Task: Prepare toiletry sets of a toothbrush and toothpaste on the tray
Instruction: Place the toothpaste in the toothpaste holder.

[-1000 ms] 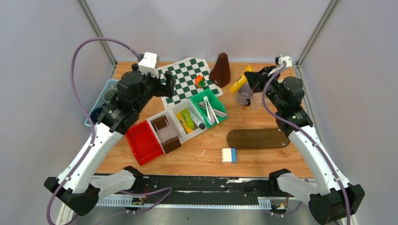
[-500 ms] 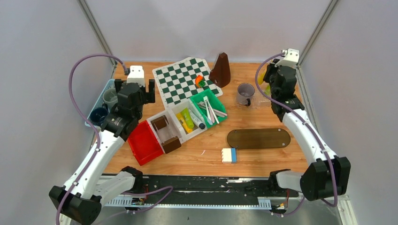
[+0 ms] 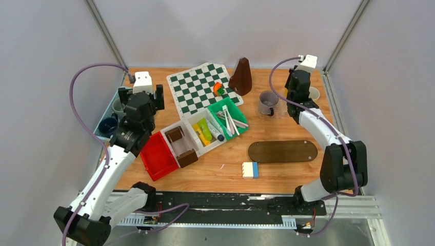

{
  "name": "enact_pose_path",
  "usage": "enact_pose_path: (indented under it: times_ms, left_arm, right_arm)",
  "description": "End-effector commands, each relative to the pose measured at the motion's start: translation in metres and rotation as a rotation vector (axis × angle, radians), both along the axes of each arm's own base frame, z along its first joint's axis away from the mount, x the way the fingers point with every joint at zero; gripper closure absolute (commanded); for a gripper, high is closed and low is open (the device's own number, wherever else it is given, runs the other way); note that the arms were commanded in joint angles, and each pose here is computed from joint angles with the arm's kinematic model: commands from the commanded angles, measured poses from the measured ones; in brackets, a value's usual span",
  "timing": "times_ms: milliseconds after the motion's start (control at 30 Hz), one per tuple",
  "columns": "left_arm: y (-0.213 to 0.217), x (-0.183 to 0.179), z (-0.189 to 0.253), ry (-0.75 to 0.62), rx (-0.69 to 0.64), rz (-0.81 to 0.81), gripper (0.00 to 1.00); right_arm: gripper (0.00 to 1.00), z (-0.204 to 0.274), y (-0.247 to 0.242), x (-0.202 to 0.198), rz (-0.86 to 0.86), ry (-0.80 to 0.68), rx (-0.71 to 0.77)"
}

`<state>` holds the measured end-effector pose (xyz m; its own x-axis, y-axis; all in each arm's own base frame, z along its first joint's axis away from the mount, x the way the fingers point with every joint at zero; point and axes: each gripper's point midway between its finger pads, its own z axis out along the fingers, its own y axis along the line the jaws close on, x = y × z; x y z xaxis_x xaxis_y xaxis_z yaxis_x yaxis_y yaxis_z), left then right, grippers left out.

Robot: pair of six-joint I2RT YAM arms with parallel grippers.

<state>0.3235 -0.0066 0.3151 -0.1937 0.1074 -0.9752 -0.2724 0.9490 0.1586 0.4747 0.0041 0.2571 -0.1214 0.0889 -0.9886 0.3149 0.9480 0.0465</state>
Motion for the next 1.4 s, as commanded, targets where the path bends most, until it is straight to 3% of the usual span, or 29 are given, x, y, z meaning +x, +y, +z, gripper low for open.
enact_pose_path:
  times_ms: [0, 1100, 1367]
  left_arm:
    - [0.01, -0.003, 0.021, -0.087, -0.007, 0.036, 0.0]
    - [0.012, 0.0, 0.02, -0.093, -0.009, 0.013, 0.0]
    - [0.012, 0.0, 0.019, -0.094, -0.014, 0.011, 0.0]
  right_arm:
    - [1.0, 0.04, -0.009, 0.015, -0.049, -0.145, -0.001]
    - [1.0, -0.061, -0.01, 0.038, -0.108, 0.034, 0.06]
    - [0.94, -0.082, -0.01, 0.037, -0.127, 0.076, 0.072]
